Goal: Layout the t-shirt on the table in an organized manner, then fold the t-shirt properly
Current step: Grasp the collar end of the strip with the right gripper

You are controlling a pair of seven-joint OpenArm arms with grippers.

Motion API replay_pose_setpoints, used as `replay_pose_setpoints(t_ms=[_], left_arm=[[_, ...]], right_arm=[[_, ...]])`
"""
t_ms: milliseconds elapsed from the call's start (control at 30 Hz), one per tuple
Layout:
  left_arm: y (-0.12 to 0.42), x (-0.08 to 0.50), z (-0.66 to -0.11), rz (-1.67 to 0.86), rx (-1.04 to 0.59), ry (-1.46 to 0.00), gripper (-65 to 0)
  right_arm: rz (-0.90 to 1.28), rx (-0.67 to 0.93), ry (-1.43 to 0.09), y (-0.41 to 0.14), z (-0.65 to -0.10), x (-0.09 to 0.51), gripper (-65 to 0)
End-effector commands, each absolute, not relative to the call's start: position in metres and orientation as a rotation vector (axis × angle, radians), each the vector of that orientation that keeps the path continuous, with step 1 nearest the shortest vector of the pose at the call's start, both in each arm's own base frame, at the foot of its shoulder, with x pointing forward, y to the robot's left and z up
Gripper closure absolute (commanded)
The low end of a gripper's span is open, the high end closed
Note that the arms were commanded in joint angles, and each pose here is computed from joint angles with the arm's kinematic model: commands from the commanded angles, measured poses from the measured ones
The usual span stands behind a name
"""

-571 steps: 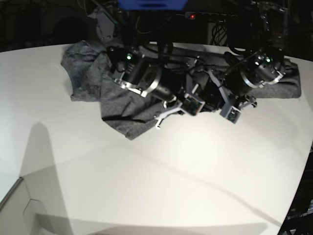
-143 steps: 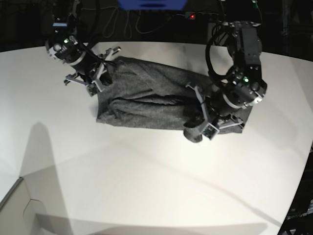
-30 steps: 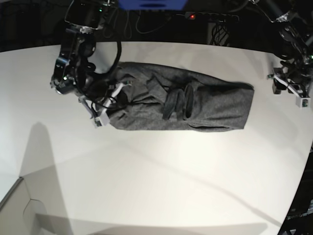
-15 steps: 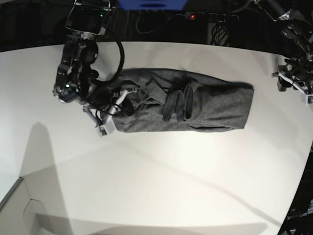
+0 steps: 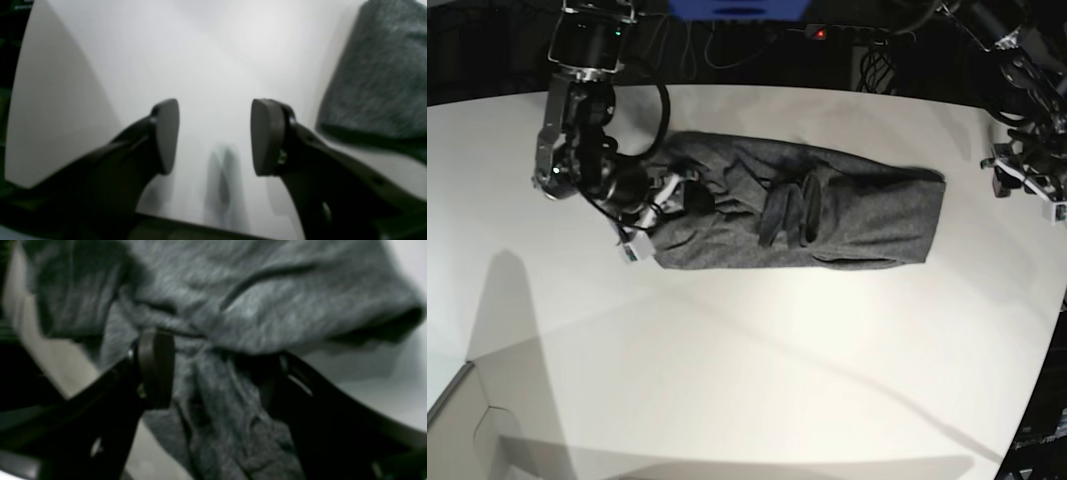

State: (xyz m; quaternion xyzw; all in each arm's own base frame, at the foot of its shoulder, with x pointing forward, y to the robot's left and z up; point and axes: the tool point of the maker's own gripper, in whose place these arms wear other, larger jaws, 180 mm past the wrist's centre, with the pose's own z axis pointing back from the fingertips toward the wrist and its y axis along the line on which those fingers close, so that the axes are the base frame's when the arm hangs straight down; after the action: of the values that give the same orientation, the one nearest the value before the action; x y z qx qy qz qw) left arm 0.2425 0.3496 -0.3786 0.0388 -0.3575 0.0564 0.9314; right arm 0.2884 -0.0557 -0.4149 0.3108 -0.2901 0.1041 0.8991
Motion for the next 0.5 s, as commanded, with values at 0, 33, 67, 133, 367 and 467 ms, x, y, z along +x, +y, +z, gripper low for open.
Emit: replay_pose_setpoints(t_ms=[0,33,67,133,367,467], left_arm=[[0.356,0.251,-0.364,0.107,0.097,-0.781,-33.3],[0.356,0.251,-0.364,0.107,0.097,-0.781,-33.3],[0.356,0.251,-0.364,0.107,0.097,-0.781,-33.3],[0.356,0.250,-0.365,0.107,0.097,-0.778,-33.3],[0.356,0.250,-0.365,0.107,0.097,-0.778,-33.3],[0.356,0.249,-0.365,0.106,0.097,-0.777,-33.3]], right_arm=[[0.211,0.659,-0.644,-0.060,-0.404,0.298,-38.9],[0.201,0.678,-0.646,-0.060,-0.403,0.298,-38.9],[0.194,0.691,-0.646,-0.061,-0.403,0.299,-38.8],[0.177,0.719,-0.640,-0.061,-0.405,0.302,-38.8],[0.155,0.750,-0.608,-0.056,-0.413,0.308,-38.8],[0.154,0.757,-0.608,-0.055,-0.413,0.313,-38.6]])
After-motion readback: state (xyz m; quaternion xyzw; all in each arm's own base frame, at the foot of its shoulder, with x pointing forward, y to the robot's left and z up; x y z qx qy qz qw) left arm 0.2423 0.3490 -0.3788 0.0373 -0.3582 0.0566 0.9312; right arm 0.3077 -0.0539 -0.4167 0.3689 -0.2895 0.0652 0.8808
